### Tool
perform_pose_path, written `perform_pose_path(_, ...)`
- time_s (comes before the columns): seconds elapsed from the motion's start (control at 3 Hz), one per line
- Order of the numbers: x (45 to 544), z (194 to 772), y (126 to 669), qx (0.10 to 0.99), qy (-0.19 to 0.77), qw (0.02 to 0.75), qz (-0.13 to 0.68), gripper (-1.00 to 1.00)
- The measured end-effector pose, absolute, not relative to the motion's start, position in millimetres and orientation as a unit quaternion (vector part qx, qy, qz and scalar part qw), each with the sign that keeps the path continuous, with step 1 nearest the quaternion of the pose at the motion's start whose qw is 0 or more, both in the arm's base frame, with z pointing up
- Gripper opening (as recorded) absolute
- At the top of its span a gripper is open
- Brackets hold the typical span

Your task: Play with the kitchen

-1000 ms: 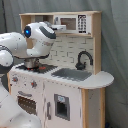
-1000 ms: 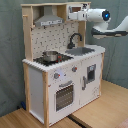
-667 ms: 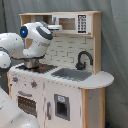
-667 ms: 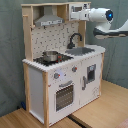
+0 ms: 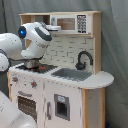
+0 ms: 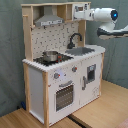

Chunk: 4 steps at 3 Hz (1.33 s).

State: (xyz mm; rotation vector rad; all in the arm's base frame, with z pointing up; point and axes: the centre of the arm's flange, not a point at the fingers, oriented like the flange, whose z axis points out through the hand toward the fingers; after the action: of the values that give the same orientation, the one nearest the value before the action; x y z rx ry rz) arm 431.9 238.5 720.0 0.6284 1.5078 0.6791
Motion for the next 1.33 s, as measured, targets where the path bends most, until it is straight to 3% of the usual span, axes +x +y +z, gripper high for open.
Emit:
perform_pose_path(1.0, 387.2, 728.1, 217.4, 0.269, 0.639, 0.648, 0.317, -1.00)
perform_pose_path(1.33, 386.1, 730.0, 216.6, 0.269, 0.637, 0.649, 0.317, 1.00)
